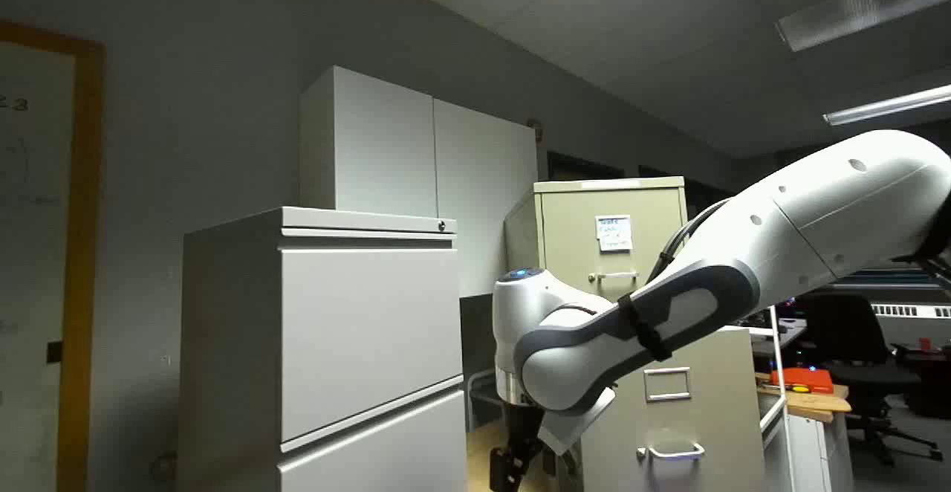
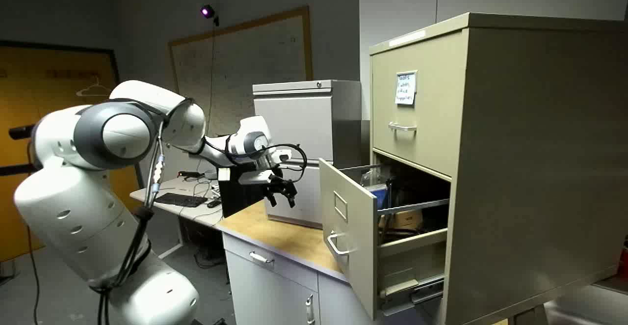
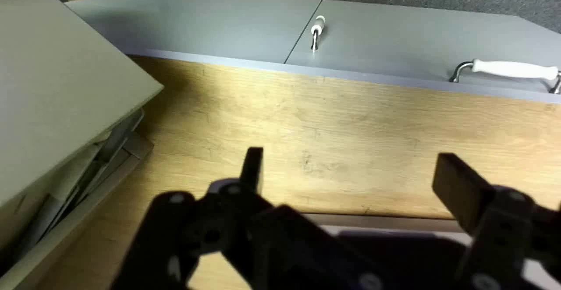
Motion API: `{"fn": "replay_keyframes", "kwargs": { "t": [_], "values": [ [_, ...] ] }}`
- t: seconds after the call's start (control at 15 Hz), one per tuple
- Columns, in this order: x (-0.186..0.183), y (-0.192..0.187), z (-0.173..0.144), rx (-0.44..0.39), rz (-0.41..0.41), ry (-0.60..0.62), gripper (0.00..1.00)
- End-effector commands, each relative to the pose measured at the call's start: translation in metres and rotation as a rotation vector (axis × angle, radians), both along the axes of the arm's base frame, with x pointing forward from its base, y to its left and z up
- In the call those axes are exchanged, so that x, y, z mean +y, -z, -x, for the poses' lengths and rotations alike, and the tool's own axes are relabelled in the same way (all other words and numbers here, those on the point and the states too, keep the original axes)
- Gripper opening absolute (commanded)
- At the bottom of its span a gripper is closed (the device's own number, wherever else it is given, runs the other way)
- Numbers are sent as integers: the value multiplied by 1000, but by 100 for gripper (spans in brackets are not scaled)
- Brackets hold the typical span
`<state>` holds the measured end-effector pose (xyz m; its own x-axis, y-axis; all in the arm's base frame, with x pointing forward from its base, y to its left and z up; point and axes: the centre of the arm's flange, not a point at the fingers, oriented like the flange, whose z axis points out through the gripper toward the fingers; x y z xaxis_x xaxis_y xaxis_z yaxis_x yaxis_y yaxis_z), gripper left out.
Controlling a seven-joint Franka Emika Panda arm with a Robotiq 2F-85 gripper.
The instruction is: Close the bottom drawer of the beige file cabinet
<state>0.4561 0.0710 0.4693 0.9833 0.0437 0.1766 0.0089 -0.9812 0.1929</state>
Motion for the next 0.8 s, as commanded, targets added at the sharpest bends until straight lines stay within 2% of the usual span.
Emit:
{"fn": "replay_keyframes", "kwargs": {
  "t": [0.0, 0.53, 0.73],
  "values": [
    [0, 0, 0, -1, 0, 0, 100],
    [0, -1, 0, -3, -1, 0, 100],
    [1, -2, -5, -48, 27, 52, 99]
  ]
}}
